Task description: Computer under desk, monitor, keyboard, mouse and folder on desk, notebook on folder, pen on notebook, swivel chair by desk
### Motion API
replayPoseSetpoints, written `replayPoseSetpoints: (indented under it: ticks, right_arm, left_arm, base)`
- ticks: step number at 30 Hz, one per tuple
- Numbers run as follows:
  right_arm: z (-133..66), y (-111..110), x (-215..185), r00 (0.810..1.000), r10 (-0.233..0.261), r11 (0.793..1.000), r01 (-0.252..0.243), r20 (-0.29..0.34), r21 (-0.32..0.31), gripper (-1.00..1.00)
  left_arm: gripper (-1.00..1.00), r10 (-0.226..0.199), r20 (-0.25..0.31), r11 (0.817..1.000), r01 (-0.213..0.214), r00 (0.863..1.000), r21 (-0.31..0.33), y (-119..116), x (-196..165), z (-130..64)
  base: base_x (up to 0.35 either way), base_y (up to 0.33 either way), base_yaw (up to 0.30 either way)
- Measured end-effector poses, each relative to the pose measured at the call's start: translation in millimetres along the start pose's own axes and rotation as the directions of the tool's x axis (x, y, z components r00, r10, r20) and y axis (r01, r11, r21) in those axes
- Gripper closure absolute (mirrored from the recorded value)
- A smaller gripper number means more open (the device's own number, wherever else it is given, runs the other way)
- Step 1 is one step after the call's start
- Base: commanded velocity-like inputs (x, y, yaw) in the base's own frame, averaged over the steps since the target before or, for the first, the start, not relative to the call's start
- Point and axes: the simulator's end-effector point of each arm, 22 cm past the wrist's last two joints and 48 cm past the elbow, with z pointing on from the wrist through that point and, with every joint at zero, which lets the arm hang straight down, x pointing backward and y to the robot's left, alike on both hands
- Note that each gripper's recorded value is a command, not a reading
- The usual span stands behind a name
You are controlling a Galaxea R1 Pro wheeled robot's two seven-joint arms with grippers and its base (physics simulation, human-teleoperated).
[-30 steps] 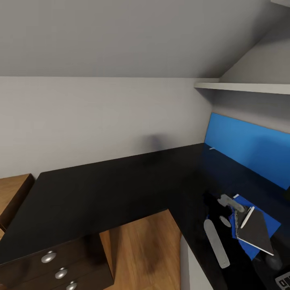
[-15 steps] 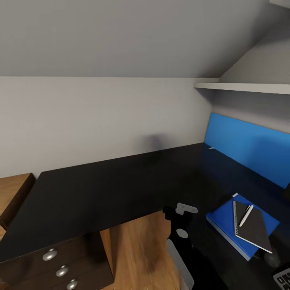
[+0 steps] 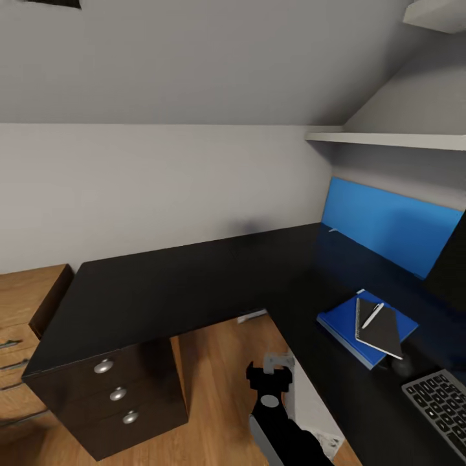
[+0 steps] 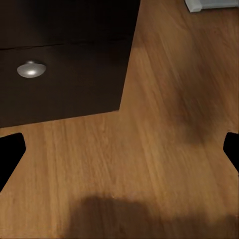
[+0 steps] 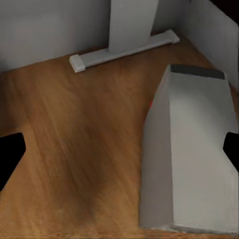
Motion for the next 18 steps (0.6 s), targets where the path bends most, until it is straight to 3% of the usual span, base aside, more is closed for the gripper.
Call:
replayPoseSetpoints:
  ticks: [2,5,6,11,18]
  right_arm:
    - [3.7,1.0,14.1,0.999,-0.045,0.999,0.045,-0.017,-0.007,-1.0]
    - [6.7,2.3,25.0,0.997,-0.075,0.997,0.074,-0.031,-0.019,-1.0]
    - [9.7,5.0,46.5,0.991,-0.113,0.993,0.11,-0.066,-0.049,-1.0]
    - [8.3,16.8,65.7,0.983,-0.158,0.983,0.148,-0.09,-0.11,-1.0]
    - [3.6,31.9,77.2,0.975,-0.202,0.968,0.184,-0.093,-0.172,-1.0]
  left_arm:
    - [-1.0,-0.001,0.0,1.0,0.001,1.0,-0.001,0.5,0.1,0.1]
    - [-1.0,-0.001,-0.001,1.0,0.001,1.0,-0.002,0.7,0.3,0.0]
    - [-1.0,-0.002,-0.001,1.0,0.002,1.0,-0.002,0.9,0.3,0.1]
    - [-1.0,-0.003,0.0,1.0,0.003,1.0,-0.003,1.3,-0.1,0.2]
    - [-1.0,-0.007,0.01,1.0,0.007,1.0,-0.008,3.5,-3.7,0.3]
  base:
    - [-0.334,0.0,0.0]
    - [-0.334,0.0,0.0]
    - [-0.334,0.0,0.0]
    - [-0.288,0.0,0.0]
    - [-0.083,0.0,0.0]
